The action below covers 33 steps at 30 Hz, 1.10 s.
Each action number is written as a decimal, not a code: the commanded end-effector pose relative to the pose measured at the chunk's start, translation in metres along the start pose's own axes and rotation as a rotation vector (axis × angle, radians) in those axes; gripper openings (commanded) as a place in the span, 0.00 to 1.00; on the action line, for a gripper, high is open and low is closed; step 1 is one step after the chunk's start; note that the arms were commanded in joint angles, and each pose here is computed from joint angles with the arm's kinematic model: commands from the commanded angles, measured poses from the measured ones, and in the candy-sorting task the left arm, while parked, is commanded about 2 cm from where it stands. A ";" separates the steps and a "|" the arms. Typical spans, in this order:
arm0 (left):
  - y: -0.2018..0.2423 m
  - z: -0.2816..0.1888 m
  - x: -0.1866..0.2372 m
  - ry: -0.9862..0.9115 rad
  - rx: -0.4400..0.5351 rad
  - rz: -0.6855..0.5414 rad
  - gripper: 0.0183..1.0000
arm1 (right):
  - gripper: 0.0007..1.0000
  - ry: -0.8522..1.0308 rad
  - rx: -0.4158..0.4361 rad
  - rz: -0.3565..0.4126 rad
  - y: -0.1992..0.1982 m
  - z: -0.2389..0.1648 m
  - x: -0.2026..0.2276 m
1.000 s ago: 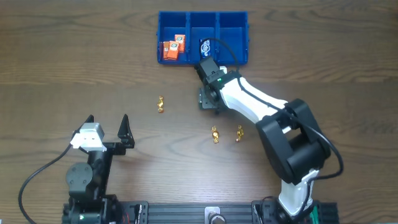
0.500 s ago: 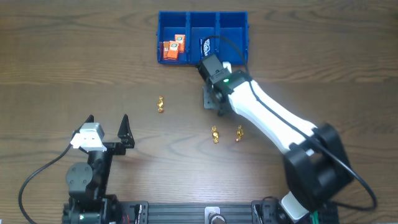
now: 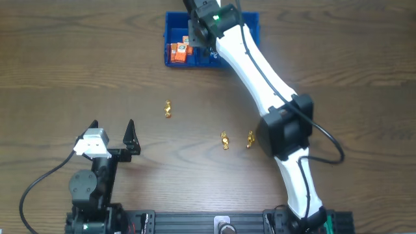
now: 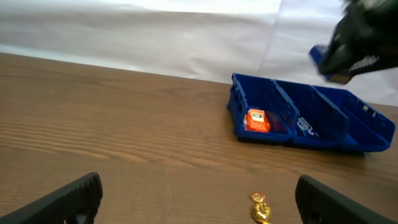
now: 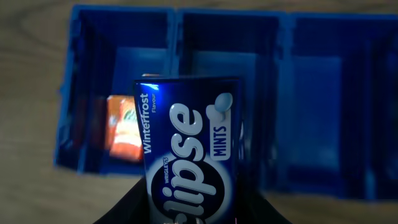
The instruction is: Sort Candies Into Trays
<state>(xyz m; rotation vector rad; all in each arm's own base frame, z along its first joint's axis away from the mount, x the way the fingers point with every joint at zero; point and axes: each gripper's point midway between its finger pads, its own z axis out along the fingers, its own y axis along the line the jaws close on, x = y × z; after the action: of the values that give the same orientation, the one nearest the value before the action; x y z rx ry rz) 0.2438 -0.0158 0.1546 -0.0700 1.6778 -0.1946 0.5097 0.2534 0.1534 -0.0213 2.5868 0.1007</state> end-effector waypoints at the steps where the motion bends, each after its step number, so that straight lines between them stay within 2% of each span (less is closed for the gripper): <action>1: 0.001 0.001 0.016 0.046 0.005 0.010 1.00 | 0.25 -0.021 0.054 0.043 -0.018 0.021 -0.010; 9: 0.001 0.001 0.016 0.046 0.005 0.010 1.00 | 0.27 0.004 0.076 0.073 -0.020 0.046 0.000; 13: 0.001 0.001 0.016 0.046 0.005 0.010 1.00 | 0.36 0.028 0.088 0.068 -0.022 0.054 0.008; 14: 0.001 0.001 0.016 0.046 0.005 0.010 1.00 | 0.40 0.029 0.088 0.067 -0.022 0.054 0.008; 16: 0.001 0.001 0.016 0.046 0.005 0.010 1.00 | 0.60 0.036 0.092 0.065 -0.023 0.053 0.009; 18: 0.001 0.001 0.017 0.046 0.005 0.010 1.00 | 0.66 0.039 0.095 0.064 -0.024 0.048 0.009; 19: 0.001 0.001 0.016 0.046 0.005 0.010 1.00 | 0.68 0.032 0.099 0.065 -0.025 0.042 0.006; 20: 0.001 0.001 0.016 0.046 0.005 0.010 1.00 | 0.73 0.003 0.084 0.072 -0.024 0.022 -0.004; 25: 0.001 0.001 0.016 0.046 0.005 0.010 1.00 | 0.79 -0.080 0.022 0.050 -0.012 -0.067 -0.021; 27: 0.001 0.001 0.016 0.046 0.005 0.010 1.00 | 0.80 -0.055 0.001 -0.001 0.007 -0.093 -0.002; 29: 0.001 0.001 0.016 0.046 0.005 0.010 1.00 | 0.82 -0.006 -0.008 -0.040 0.028 -0.101 0.023; 33: 0.001 0.001 0.016 0.046 0.005 0.010 1.00 | 0.84 0.119 -0.014 -0.112 0.079 -0.085 0.098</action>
<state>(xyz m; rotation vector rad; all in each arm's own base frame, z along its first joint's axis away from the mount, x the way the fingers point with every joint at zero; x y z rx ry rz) 0.2438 -0.0158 0.1546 -0.0700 1.6778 -0.1946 0.4054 0.3014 0.2357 -0.1614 2.5878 0.1374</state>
